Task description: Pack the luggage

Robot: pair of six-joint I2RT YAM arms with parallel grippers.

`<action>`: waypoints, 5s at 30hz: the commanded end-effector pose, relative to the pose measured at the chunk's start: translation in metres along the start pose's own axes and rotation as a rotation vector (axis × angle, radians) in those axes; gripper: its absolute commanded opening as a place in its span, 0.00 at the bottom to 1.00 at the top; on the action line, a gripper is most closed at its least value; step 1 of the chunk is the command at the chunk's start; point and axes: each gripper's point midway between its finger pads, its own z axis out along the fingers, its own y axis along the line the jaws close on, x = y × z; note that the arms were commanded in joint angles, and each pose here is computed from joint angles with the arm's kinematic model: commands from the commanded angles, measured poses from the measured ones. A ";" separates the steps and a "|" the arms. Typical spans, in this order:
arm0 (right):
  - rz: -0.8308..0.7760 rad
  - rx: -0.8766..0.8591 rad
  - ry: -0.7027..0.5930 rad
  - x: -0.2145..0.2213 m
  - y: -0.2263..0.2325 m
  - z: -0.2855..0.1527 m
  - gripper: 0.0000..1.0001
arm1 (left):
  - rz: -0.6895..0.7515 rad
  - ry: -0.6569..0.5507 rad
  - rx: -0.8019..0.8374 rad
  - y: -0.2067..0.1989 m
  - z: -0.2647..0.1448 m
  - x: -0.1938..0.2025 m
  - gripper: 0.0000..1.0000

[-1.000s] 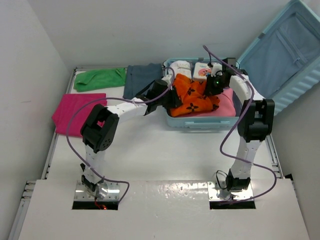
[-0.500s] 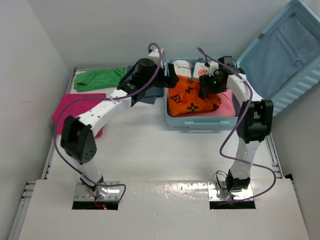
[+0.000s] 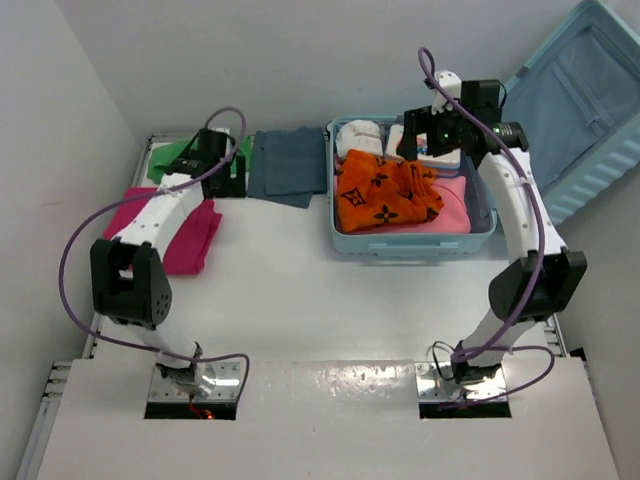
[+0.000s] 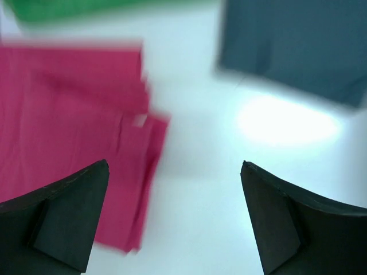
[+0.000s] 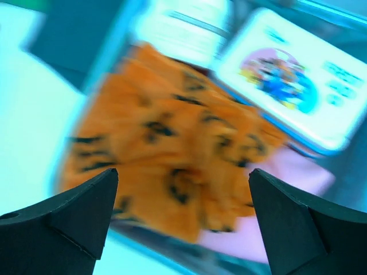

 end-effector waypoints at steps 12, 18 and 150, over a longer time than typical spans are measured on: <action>0.154 -0.410 0.102 0.076 0.194 -0.005 0.95 | 0.111 0.598 -0.330 0.103 0.077 0.174 0.97; 0.195 -0.437 0.116 0.068 0.207 0.010 0.95 | -0.064 0.673 -0.131 0.092 0.104 0.195 0.37; 0.120 0.142 0.122 0.115 -0.154 0.071 0.63 | 0.035 -0.111 0.990 -0.414 -0.027 0.021 0.86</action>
